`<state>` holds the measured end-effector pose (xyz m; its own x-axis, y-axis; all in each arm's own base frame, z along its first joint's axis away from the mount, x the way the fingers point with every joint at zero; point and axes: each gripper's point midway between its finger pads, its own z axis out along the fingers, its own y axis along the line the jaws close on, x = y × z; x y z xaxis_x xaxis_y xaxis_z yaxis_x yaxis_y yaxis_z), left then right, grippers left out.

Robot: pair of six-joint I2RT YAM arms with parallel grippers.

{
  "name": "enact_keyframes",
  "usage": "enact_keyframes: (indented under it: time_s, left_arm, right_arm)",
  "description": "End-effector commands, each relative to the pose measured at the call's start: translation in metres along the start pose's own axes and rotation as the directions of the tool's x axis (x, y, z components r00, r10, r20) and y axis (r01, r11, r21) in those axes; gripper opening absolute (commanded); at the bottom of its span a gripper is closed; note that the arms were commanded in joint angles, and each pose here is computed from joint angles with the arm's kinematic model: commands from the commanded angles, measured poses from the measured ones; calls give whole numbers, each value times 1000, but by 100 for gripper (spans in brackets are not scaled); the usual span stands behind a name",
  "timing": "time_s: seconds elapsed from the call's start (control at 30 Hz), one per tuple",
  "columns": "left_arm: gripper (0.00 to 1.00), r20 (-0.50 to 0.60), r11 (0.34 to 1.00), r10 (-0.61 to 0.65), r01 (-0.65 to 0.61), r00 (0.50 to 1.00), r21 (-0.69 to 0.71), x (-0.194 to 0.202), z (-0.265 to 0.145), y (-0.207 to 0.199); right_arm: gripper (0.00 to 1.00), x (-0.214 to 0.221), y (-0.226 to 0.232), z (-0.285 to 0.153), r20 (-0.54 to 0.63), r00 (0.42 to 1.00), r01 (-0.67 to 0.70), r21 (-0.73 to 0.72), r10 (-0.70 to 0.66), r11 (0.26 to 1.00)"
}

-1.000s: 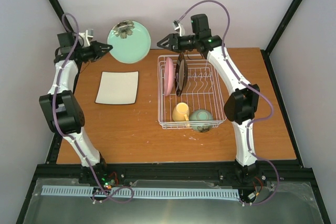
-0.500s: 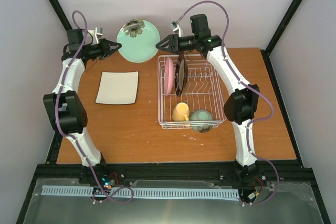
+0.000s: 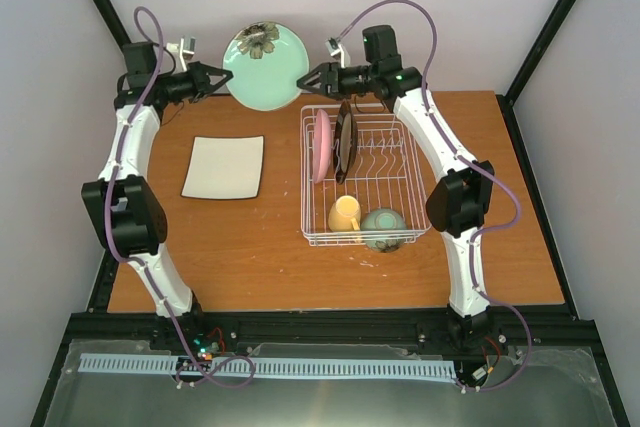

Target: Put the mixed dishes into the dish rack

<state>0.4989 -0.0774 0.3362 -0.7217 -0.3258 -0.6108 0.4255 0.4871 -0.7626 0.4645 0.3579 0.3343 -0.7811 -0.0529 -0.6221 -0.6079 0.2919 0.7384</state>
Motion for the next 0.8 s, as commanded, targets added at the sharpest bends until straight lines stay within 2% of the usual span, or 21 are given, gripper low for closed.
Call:
enact_keyframes:
  time_s: [0.0, 0.17, 0.23, 0.27, 0.3, 0.37, 0.47, 0.53, 0.57, 0.63, 0.67, 0.7, 0.73, 0.77]
  left_arm:
    - [1, 16, 986, 120, -121, 993, 119, -12, -4, -61]
    - [1, -25, 978, 127, -121, 992, 170, 1, 22, -76]
    - [1, -43, 973, 134, -123, 990, 196, 6, 34, -84]
    - [1, -54, 970, 137, -123, 989, 211, 9, 39, -88]
    - [1, -63, 968, 141, -124, 988, 220, 11, 44, -91]
    - [1, -77, 965, 143, -122, 987, 233, 15, 51, -95]
    - [1, -84, 969, 139, -118, 987, 218, 18, 54, -90]
    - [7, -83, 974, 139, -121, 987, 193, 17, 55, -86]
    - [11, -86, 975, 137, -119, 987, 185, 18, 56, -83]
    - [31, -85, 980, 135, -120, 987, 158, 17, 58, -77]
    - [47, -85, 981, 139, -126, 987, 145, 17, 58, -75]
    - [68, -83, 983, 143, -133, 986, 124, 15, 58, -71]
    - [94, -83, 985, 151, -142, 985, 99, 14, 58, -67]
    - [99, -81, 985, 160, -154, 984, 74, 13, 57, -63]
  right_arm:
    - [52, -15, 17, 1, 49, 998, 39, -37, -37, 999]
    - [51, -20, 21, 9, 58, 998, 39, -72, -35, 997]
    - [48, -18, 22, 13, 49, 998, 38, -85, -34, 996]
    - [43, -17, 24, 15, 45, 998, 40, -93, -36, 995]
    - [33, -16, 25, 17, 41, 998, 43, -99, -40, 994]
    - [5, -15, 26, 18, 37, 998, 47, -101, -43, 994]
    - [3, -16, 28, 13, 50, 996, 75, -67, -72, 995]
    - [3, -17, 30, 9, 60, 993, 102, -43, -99, 994]
    - [3, -17, 30, 8, 62, 993, 103, -32, -101, 994]
    - [3, -16, 27, 6, 63, 993, 105, -12, -104, 994]
    - [3, -16, 26, 4, 66, 993, 101, 1, -101, 995]
    - [3, -17, 27, 3, 72, 992, 105, 9, -105, 994]
    - [3, -17, 25, 1, 78, 991, 103, 23, -105, 994]
    - [3, -19, 24, -3, 87, 991, 104, 37, -107, 994]
